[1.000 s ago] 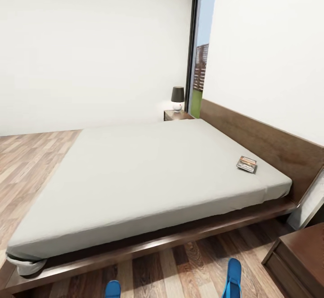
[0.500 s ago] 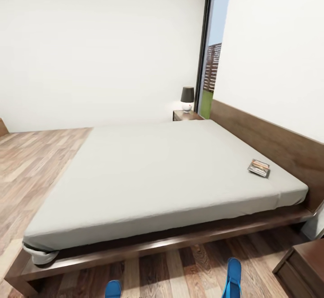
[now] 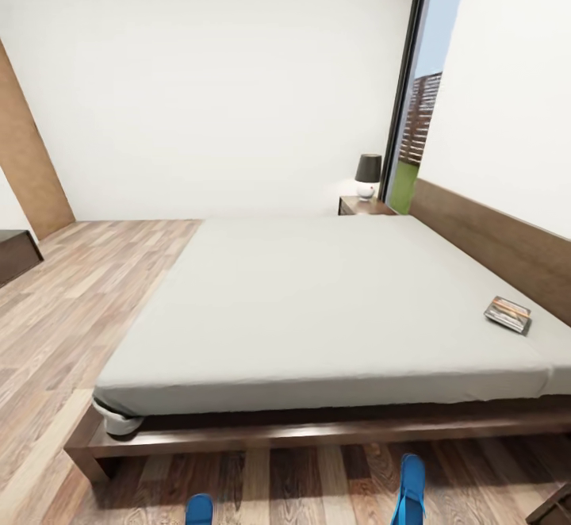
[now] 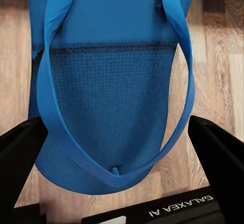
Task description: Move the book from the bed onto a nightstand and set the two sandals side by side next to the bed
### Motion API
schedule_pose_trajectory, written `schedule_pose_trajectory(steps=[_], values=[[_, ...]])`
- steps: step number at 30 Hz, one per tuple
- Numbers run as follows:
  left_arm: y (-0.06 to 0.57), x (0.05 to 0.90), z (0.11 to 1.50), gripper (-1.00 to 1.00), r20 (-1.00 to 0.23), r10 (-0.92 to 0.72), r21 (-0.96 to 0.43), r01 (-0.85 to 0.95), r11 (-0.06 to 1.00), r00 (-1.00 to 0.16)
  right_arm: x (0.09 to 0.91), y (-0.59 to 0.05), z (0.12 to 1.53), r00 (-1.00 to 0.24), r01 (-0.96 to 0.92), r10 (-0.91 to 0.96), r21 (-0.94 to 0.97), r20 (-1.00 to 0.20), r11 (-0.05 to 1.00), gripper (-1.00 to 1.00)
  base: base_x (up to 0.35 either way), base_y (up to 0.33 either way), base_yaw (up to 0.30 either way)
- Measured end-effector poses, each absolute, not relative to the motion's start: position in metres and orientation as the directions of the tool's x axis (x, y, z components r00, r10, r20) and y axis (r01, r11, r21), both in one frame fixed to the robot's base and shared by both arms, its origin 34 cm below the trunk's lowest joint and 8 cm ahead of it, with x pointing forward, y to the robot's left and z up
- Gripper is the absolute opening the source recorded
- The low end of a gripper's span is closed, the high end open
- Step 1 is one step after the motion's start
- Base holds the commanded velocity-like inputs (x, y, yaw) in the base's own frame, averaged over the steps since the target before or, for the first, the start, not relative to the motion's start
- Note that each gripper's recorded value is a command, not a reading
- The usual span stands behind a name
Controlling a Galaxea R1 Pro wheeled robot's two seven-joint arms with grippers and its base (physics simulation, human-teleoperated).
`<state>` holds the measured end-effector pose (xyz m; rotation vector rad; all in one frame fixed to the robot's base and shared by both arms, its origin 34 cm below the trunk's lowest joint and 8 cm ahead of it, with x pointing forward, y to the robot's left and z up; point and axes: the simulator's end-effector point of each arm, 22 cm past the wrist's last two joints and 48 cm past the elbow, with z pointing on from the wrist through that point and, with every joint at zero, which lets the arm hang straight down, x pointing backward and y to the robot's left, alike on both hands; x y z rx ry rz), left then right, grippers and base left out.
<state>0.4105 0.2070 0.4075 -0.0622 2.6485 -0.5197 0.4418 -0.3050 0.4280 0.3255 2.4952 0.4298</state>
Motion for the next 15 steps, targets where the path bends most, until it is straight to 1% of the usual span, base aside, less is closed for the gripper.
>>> schedule_pose_trajectory(steps=[8, 11, 15], values=[[0.2070, 0.4103, 0.4075, -1.00, -0.411, -0.125, -0.369, 0.040, 0.928, -0.903, 0.4417, -0.3050, 0.4280, -0.802, 0.134, 0.321, 0.372, -0.503, 0.918, -1.00, 0.000, 0.000, 0.289], [0.2069, 0.4108, 0.4076, -1.00, -0.411, -0.125, -0.370, 0.040, 0.928, -0.903, 0.4418, -0.3051, 0.4281, -0.802, 0.135, 0.322, 0.373, -0.504, 0.918, -1.00, 0.000, 0.000, 0.102], [0.2069, 0.4108, 0.4076, -1.00, -0.411, -0.125, -0.370, 0.039, 0.928, -0.903, 0.4417, -0.3051, 0.4281, -0.802, 0.135, 0.322, 0.373, -0.504, 0.918, -1.00, 0.000, 0.000, 0.016]])
